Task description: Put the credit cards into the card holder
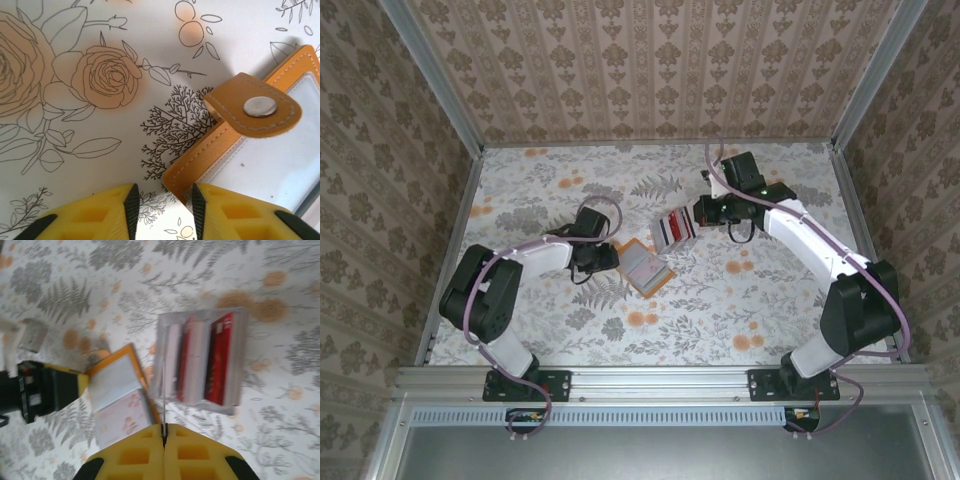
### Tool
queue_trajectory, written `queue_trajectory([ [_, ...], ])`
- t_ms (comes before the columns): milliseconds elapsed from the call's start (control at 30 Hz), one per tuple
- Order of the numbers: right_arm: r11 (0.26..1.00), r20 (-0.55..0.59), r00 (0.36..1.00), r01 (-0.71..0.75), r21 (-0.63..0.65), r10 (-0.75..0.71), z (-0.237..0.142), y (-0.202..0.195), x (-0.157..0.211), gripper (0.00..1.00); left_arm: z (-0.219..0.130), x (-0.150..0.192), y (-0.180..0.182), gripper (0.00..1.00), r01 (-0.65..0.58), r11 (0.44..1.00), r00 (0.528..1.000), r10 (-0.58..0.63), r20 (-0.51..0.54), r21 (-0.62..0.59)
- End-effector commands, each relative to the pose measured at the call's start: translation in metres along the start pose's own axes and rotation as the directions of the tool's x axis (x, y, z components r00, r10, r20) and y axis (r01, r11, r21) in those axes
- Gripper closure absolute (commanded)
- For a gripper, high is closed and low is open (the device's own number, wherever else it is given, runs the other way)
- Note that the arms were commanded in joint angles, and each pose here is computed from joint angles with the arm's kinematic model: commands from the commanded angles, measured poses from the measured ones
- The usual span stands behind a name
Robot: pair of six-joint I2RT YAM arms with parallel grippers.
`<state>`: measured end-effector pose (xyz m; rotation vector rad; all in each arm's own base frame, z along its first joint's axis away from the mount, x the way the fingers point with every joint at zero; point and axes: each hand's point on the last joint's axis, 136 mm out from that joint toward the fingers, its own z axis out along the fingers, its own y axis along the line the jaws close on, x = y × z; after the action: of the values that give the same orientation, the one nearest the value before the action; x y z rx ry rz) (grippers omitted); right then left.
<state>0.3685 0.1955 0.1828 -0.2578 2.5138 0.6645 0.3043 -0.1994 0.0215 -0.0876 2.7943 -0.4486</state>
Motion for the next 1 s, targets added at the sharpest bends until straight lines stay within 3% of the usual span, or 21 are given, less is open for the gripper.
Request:
queue_trajectory([
  [0, 0.989, -0.03, 0.999, 0.033, -0.146, -0.038, 0.011, 0.043, 0.017, 0.95, 0.008, 0.017, 0.014, 0.67, -0.015, 0.997, 0.998, 0.011, -0.054, -0.077],
  [100, 0.984, -0.065, 0.996, 0.047, -0.172, -0.059, 0.037, 0.065, 0.034, 0.95, 0.007, 0.028, 0.019, 0.72, -0.007, 0.996, 0.998, 0.001, -0.067, -0.086],
  [200, 0.991, -0.082, 0.994, 0.063, -0.119, -0.073, 0.063, 0.069, 0.038, 0.96, 0.004, 0.038, 0.023, 0.77, -0.001, 0.996, 0.997, -0.006, -0.071, -0.093],
  [467, 0.979, -0.108, 0.978, 0.185, 0.08, -0.176, 0.125, 0.055, 0.01, 0.96, -0.017, 0.046, 0.027, 0.77, 0.011, 0.995, 1.0, -0.014, -0.028, -0.103],
  [633, 0.95, -0.096, 0.968, 0.247, 0.191, -0.232, 0.143, 0.039, -0.008, 0.96, -0.035, 0.039, 0.028, 0.75, 0.015, 0.994, 1.0, -0.012, 0.029, -0.109],
  [867, 0.929, -0.171, 0.945, 0.311, 0.2, -0.279, 0.172, 0.036, 0.004, 0.96, -0.054, 0.029, 0.027, 0.73, 0.012, 0.994, 0.996, -0.002, 0.086, -0.108],
  [967, 0.938, -0.201, 0.938, 0.315, 0.147, -0.283, 0.179, 0.045, 0.017, 0.96, -0.062, 0.024, 0.027, 0.72, 0.013, 0.994, 0.993, -0.001, 0.115, -0.105],
])
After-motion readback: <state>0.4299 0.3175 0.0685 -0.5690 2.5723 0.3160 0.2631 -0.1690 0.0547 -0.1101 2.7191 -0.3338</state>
